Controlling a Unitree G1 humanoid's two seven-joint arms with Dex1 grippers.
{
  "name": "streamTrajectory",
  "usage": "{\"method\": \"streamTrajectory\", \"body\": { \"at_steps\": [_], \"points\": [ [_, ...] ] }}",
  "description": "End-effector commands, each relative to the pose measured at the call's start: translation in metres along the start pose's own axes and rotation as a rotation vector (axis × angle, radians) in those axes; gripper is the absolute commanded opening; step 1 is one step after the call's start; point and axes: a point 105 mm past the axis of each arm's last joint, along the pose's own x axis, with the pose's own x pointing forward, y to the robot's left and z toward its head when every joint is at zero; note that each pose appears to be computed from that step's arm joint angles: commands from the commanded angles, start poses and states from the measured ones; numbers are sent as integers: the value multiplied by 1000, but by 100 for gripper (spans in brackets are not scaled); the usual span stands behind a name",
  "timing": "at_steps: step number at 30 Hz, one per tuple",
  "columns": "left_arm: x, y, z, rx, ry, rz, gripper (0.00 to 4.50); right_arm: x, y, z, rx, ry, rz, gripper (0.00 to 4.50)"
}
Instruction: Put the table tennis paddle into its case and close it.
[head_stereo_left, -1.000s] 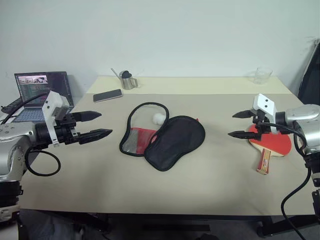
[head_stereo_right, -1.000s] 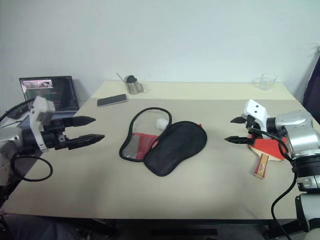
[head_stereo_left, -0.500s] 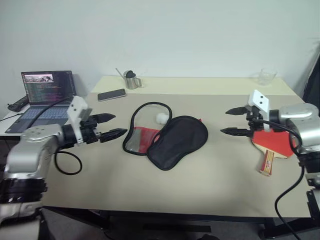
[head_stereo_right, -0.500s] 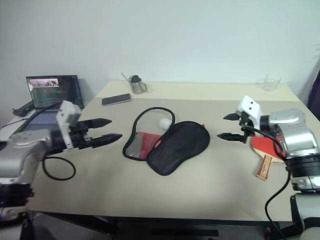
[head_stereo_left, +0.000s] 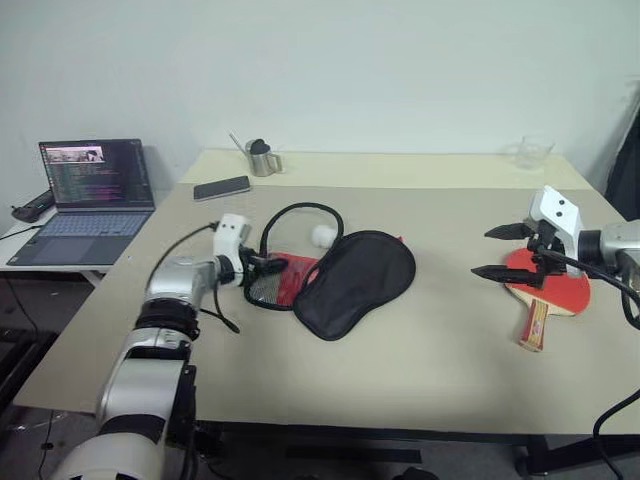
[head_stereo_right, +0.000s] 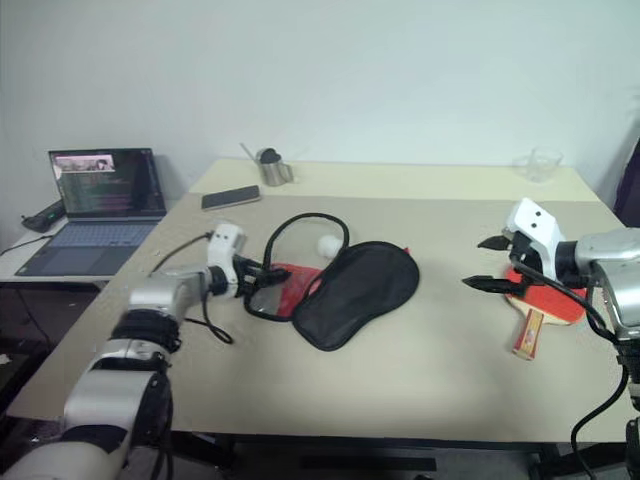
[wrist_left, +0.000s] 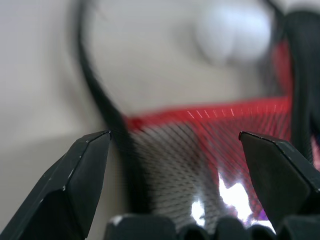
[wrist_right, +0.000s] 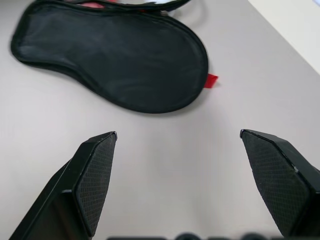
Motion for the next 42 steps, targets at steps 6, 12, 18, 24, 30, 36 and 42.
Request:
{"method": "streamTrajectory", "body": {
  "at_steps": [6, 12, 18, 24, 30, 36, 42],
  "points": [
    [2, 6, 3, -49, -9, 64, 450, -1, 10, 16, -38, -59, 20, 434],
    [-17, 11, 19, -90, -94, 39, 450, 1, 14, 11, -31, -47, 20, 434],
    [-30, 10, 32, -162, -158, 23, 450, -3, 15, 7, -27, -29, 8, 434],
    [-10, -5, 13, -186, -77, -15, 450, -5, 14, 6, -26, -19, 3, 434],
    [4, -4, 10, -209, -46, 39, 450, -8, 12, 7, -30, -12, -17, 434],
    [10, -15, 15, -213, -62, -14, 411, -11, 10, 6, -32, -5, -30, 440],
    [10, -19, 22, -217, -85, -34, 211, -11, 9, 9, -39, -8, -35, 440]
  ]
}}
